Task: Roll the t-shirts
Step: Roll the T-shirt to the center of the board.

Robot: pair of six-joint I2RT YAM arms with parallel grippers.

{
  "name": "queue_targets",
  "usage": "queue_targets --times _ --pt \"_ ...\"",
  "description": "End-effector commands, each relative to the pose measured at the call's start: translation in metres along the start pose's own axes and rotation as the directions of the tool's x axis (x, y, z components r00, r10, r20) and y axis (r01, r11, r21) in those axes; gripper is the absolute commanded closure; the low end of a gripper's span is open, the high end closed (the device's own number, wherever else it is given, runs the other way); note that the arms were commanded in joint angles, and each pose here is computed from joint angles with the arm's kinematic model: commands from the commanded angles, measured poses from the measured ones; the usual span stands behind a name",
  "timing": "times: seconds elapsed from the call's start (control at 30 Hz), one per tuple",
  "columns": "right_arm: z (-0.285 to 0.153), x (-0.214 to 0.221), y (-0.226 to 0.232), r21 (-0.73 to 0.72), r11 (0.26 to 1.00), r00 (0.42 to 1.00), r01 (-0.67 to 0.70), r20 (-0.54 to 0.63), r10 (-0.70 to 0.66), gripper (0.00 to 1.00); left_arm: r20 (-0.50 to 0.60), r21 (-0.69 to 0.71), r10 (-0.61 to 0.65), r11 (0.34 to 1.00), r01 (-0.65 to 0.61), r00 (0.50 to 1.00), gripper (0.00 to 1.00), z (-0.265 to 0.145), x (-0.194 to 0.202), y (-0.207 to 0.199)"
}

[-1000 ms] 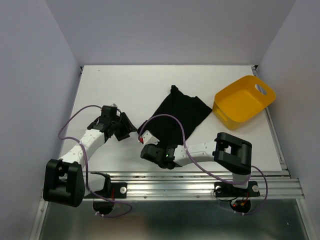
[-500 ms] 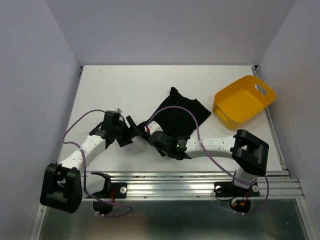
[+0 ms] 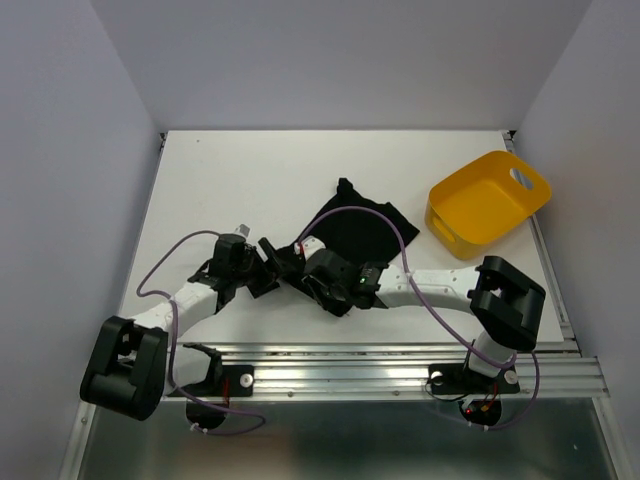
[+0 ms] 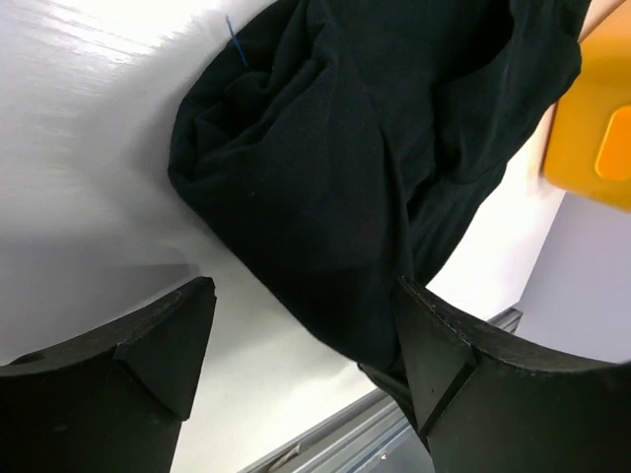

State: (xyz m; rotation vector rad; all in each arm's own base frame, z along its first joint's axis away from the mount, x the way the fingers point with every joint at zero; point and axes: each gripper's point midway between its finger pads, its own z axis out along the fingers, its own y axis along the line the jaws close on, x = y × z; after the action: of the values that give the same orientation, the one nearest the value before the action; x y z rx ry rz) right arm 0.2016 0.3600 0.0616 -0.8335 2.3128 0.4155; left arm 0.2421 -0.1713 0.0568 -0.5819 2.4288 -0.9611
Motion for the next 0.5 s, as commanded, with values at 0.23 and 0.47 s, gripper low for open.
queue_targets --times 0.23,0.47 --pt "-0.011 -0.029 0.01 -0.068 0.996 0.995 -0.05 0.078 0.055 0.99 0.11 0.11 -0.034 0.994 0.022 0.993 0.34 0.015 -0.021 -0.026" --pt "-0.015 -0.03 0.003 -0.035 0.998 0.995 -0.043 0.089 0.046 0.94 0.082 0.079 -0.036 0.996 0.029 0.996 1.0 0.023 -0.02 -0.022"
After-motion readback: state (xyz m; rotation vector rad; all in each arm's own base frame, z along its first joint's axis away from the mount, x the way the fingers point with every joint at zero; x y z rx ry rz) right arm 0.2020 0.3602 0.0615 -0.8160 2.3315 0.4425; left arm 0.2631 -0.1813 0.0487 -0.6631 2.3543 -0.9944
